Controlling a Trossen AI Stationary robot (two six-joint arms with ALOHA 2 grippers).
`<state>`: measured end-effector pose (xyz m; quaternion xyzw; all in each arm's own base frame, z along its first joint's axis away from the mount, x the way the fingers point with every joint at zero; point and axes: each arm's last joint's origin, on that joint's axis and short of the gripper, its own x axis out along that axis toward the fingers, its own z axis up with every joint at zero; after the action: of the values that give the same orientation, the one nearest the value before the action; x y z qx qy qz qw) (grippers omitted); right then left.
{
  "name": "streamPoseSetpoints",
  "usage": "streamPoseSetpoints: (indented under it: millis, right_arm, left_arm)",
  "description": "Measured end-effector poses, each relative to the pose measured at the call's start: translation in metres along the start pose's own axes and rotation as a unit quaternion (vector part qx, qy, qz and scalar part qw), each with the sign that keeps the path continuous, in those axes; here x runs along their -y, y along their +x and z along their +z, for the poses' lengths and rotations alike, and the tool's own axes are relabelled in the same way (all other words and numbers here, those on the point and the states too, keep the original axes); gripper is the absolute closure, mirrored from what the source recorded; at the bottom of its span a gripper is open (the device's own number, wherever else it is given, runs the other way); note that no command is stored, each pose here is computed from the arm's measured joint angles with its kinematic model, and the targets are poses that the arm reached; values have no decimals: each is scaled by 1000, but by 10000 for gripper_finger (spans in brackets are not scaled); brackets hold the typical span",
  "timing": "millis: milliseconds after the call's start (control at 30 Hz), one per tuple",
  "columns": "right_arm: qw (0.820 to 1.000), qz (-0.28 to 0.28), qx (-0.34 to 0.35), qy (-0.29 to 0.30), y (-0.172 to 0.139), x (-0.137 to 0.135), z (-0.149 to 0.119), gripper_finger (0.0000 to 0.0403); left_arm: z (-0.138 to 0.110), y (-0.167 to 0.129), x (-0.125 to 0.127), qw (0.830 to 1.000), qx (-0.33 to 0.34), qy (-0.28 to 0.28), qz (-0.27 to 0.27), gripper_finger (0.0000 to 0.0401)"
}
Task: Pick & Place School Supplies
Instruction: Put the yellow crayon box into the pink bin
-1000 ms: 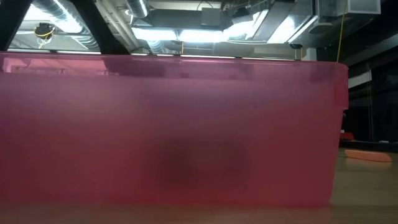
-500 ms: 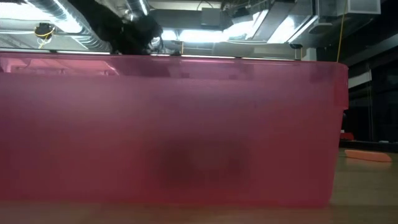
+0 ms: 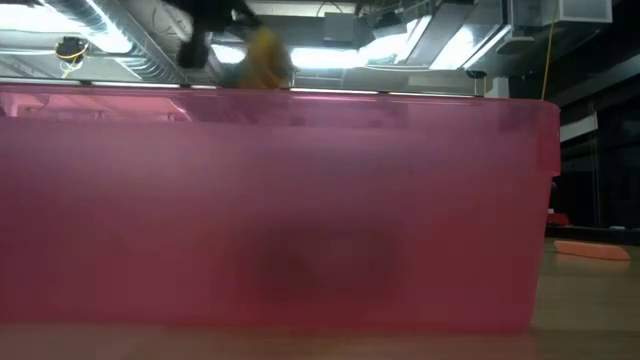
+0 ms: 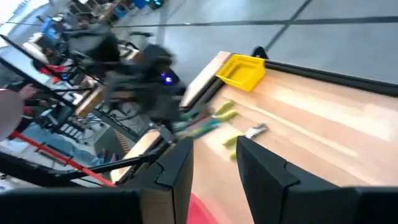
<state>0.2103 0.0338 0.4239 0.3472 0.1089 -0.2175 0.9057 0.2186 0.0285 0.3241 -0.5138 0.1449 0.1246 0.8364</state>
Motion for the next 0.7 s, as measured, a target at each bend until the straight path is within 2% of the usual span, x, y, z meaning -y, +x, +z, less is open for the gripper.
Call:
streamPoseSetpoints:
  millis: [133, 367, 500, 700]
  right_arm:
    - [1000, -18, -6, 14, 1, 4, 0, 276]
    - [999, -40, -26, 19, 0, 8, -6, 276]
    - [999, -26, -36, 12, -4, 4, -12, 276]
    - [997, 10, -72, -2, -14, -8, -26, 276]
  left_arm:
    - [-24, -11, 12, 999, -31, -1, -14, 399]
    - [-72, -11, 29, 998, -62, -2, -7, 399]
    - [-101, 0, 36, 999, -50, -17, 4, 399]
    - [-150, 33, 46, 998, -26, -56, -15, 399]
